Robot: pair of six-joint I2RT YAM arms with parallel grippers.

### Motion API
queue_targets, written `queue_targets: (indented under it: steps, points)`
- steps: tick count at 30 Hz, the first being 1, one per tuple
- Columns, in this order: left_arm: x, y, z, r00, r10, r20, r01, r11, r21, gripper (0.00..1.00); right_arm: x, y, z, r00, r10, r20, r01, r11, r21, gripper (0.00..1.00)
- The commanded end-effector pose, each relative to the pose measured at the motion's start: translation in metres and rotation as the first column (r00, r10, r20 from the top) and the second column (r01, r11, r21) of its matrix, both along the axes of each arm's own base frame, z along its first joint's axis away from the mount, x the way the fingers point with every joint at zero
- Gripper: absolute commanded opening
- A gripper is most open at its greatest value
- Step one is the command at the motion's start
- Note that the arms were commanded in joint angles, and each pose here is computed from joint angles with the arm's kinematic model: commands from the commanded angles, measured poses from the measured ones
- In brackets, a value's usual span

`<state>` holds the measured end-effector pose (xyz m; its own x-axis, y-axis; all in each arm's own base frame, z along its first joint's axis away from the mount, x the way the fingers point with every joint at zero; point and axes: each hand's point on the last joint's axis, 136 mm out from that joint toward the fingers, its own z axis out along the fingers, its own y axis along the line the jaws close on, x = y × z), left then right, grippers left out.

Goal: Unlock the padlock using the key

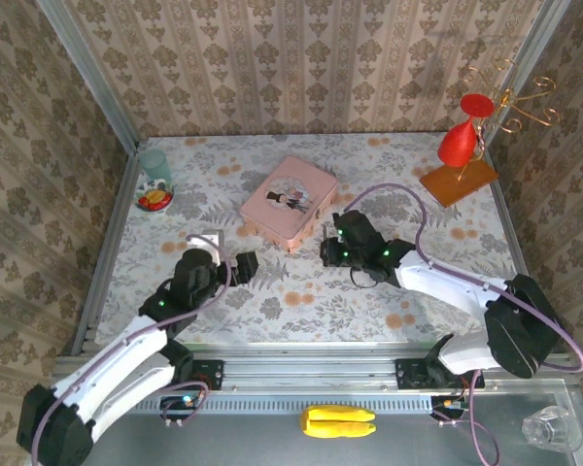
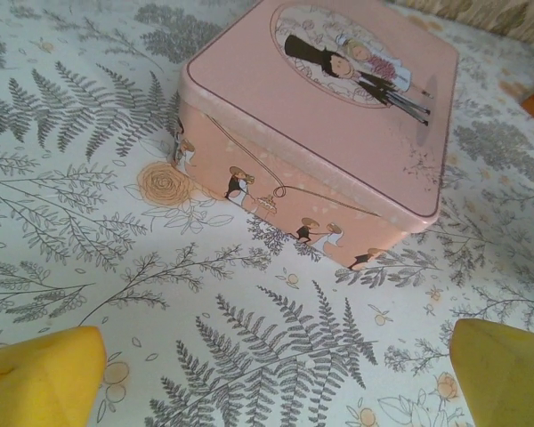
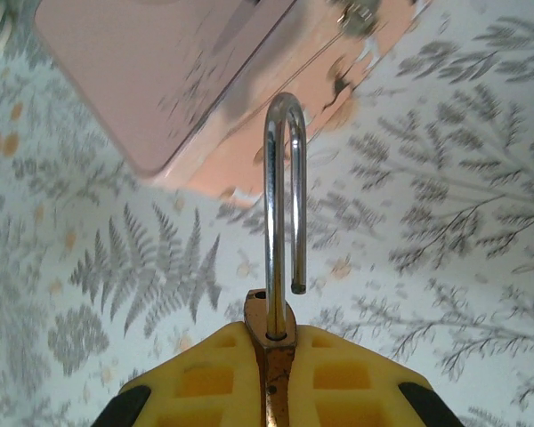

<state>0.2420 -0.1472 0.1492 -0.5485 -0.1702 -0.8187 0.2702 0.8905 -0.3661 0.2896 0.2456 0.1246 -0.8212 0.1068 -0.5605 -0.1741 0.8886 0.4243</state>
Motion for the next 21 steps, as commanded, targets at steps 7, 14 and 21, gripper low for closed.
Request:
queue_targets:
  steps: [7, 14, 21]
  points:
    - [-0.017, 0.024, 0.027, 0.976, 0.043, 0.214, -0.028, 0.997, -0.075, 1.0, -0.056, 0.018, -0.027, 0.99, 0.125, -0.062, -0.131, 0.986, -0.106, 0.0]
    - [-0.019, 0.026, 0.023, 0.973, 0.046, 0.224, -0.03, 0.997, -0.074, 1.0, -0.086, 0.039, -0.061, 0.977, 0.164, -0.138, -0.181, 0.976, -0.121, 0.0]
    - [-0.019, 0.026, 0.021, 0.973, 0.048, 0.224, -0.031, 0.996, -0.079, 1.0, -0.101, 0.045, -0.101, 0.953, 0.15, -0.264, -0.187, 0.975, -0.118, 0.0]
